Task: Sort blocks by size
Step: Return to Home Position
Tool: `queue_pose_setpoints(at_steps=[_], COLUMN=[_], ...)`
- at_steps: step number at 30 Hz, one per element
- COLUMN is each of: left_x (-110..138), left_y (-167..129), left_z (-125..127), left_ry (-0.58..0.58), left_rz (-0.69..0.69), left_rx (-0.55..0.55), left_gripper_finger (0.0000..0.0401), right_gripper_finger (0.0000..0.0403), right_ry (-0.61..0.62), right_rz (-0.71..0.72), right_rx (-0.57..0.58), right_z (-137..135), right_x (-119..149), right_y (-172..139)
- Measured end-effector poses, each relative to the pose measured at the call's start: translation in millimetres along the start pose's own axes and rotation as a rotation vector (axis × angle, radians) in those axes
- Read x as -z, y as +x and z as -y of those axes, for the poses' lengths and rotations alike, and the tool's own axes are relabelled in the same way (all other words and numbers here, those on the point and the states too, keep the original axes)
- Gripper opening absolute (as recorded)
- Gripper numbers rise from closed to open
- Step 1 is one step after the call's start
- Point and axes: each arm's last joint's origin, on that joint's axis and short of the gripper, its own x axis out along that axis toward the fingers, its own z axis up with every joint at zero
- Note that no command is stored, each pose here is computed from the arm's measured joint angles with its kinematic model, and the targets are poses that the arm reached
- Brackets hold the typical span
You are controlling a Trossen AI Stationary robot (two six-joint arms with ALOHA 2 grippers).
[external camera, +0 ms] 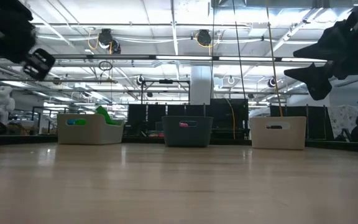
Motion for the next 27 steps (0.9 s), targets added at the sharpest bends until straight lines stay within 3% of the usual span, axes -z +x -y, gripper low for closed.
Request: queue_pose_setpoints(at_steps=[3, 5, 27], left_x=[0.9, 0.9, 1.2], left_y=[-0.4, -0.8, -0.7], left_z=[5.7, 7.2, 6.9], left_ry=[-0.148, -0.208, -0.217], left_rz=[-0.064, -0.088, -0.09], left_rx=[0.167, 0.215, 0.205], left_gripper_finger=[0.0084, 0.0084, 0.0084], right_gripper_finger=[0.0238, 0.0238, 0.0238], right_ry=[0.0, 0.0, 0.0], right_rz=[0.001, 0.001, 0.0], right_rx=[0.001, 0.001, 0.002], right_z=[0.0, 0.0, 0.1], right_x=[0.0, 0.0, 0.0], right_y=[0.0, 0.0, 0.0])
